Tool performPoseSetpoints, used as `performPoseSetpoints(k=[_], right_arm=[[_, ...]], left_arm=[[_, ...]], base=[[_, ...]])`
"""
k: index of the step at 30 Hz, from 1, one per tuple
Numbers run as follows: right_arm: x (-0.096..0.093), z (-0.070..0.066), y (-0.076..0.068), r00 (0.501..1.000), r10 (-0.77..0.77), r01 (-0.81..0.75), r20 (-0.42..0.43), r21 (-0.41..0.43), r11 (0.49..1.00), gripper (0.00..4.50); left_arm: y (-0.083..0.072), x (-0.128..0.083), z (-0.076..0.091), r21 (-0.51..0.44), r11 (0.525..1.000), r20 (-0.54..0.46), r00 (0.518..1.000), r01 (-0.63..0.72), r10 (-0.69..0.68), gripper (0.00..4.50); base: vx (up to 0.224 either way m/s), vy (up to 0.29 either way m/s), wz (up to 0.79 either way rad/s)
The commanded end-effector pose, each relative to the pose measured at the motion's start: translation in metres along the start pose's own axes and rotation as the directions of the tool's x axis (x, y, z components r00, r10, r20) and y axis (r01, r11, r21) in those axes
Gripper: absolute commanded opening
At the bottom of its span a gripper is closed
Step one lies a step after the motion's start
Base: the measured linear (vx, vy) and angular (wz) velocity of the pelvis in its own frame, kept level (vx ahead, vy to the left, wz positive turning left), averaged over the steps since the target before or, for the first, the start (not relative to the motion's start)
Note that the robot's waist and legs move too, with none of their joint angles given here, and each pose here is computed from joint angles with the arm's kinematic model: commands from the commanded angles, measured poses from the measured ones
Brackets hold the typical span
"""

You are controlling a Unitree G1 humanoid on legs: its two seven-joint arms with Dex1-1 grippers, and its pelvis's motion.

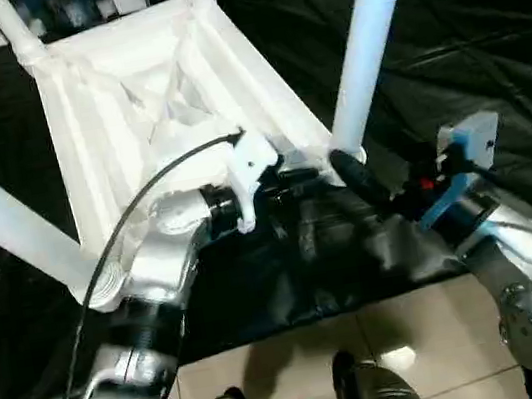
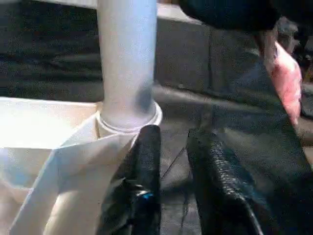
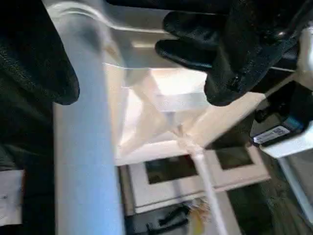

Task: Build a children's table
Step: Rotate table base

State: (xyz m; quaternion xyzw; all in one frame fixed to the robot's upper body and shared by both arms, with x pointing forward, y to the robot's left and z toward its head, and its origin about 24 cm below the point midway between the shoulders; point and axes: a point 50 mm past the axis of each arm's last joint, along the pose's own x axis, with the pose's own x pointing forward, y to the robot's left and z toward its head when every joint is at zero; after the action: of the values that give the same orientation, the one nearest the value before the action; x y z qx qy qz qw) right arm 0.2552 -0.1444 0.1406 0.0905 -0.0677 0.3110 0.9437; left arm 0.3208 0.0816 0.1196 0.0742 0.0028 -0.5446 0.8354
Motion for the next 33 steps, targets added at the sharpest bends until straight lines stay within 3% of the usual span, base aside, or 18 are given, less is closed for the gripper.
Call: performPoseSetpoints(k=[1, 5, 7, 8, 11, 16, 20, 22, 23, 24, 25, 26, 28, 30, 33], right_arm=[[0.006, 0.004, 0.008, 0.999, 0.048, -0.048, 0.017, 0.015, 0.999, 4.5], [0.02, 0.009, 0.015, 0.996, 0.077, -0.078, 0.044, 0.024, 0.997, 4.5], [0.03, 0.01, 0.02, 0.994, 0.094, -0.096, 0.05, 0.044, 0.994, 4.5], [0.038, 0.008, 0.023, 0.994, 0.105, -0.107, 0.041, 0.059, 0.993, 4.5], [0.054, -0.003, 0.023, 0.993, 0.118, -0.116, -0.019, 0.074, 0.99, 4.5], [0.06, -0.016, 0.016, 0.992, 0.095, -0.09, -0.077, 0.069, 0.994, 4.5], [0.062, -0.019, -0.019, 0.991, -0.105, 0.105, -0.086, 0.002, 0.994, 4.5], [0.061, -0.017, -0.027, 0.988, -0.134, 0.134, -0.077, -0.007, 0.991, 4.5], [0.057, -0.012, -0.047, 0.978, -0.2, 0.198, -0.057, -0.045, 0.979, 4.5], [0.055, -0.009, -0.057, 0.972, -0.232, 0.229, -0.046, -0.068, 0.971, 4.5], [0.055, -0.009, -0.058, 0.971, -0.236, 0.233, -0.045, -0.069, 0.97, 4.5], [0.049, -0.004, -0.078, 0.953, -0.302, 0.298, -0.027, -0.109, 0.948, 4.5], [0.047, -0.002, -0.085, 0.946, -0.323, 0.318, -0.023, -0.123, 0.94, 4.5], [0.04, 0.001, -0.099, 0.934, -0.357, 0.35, -0.02, -0.153, 0.924, 4.5], [0.035, 0.001, -0.103, 0.938, -0.345, 0.335, -0.03, -0.169, 0.927, 4.5]], left_arm=[[-0.004, -0.01, 0.001, -0.024, 0.998, 0.011, 0.999, -0.052, 0.052, 1.24], [-0.02, -0.029, -0.005, -0.093, 0.986, 0.001, 0.99, -0.138, 0.139, 1.41], [-0.035, -0.04, -0.01, -0.139, 0.978, -0.01, 0.987, -0.159, 0.159, 1.68], [-0.049, -0.049, -0.015, -0.182, 0.968, -0.018, 0.984, -0.175, 0.175, 1.68], [-0.072, -0.069, -0.03, -0.226, 0.949, -0.078, 0.975, -0.222, 0.209, 2.01], [-0.086, -0.089, -0.038, -0.245, 0.933, -0.142, 0.962, -0.264, 0.235, 2.19], [-0.099, -0.117, -0.04, -0.266, 0.921, -0.208, 0.95, -0.284, 0.233, 2.53], [-0.101, -0.123, -0.04, -0.27, 0.92, -0.219, 0.949, -0.283, 0.228, 2.73], [-0.105, -0.136, -0.04, -0.279, 0.918, -0.246, 0.945, -0.283, 0.217, 2.84], [-0.107, -0.143, -0.04, -0.283, 0.917, -0.259, 0.943, -0.283, 0.211, 2.84], [-0.107, -0.143, -0.04, -0.283, 0.917, -0.26, 0.942, -0.283, 0.21, 2.89], [-0.111, -0.156, -0.039, -0.283, 0.917, -0.288, 0.937, -0.282, 0.199, 2.92], [-0.112, -0.161, -0.038, -0.282, 0.917, -0.299, 0.934, -0.281, 0.195, 3.15], [-0.112, -0.179, -0.036, -0.277, 0.914, -0.335, 0.922, -0.296, 0.197, 3.3], [-0.11, -0.201, -0.031, -0.267, 0.902, -0.37, 0.9, -0.34, 0.23, 3.47]], base=[[0.0, 0.0, 0.0], [0.0, 0.0, 0.0], [0.0, 0.0, 0.0], [0.0, 0.0, 0.0], [0.0, 0.0, 0.0], [0.0, 0.0, 0.0], [0.0, 0.0, 0.0], [0.0, 0.0, 0.0], [0.0, 0.0, 0.0], [0.0, 0.0, 0.0], [0.0, 0.0, 0.0], [0.0, 0.0, 0.0], [0.0, 0.0, 0.0], [0.0, 0.0, 0.0], [0.0, 0.0, 0.0]])
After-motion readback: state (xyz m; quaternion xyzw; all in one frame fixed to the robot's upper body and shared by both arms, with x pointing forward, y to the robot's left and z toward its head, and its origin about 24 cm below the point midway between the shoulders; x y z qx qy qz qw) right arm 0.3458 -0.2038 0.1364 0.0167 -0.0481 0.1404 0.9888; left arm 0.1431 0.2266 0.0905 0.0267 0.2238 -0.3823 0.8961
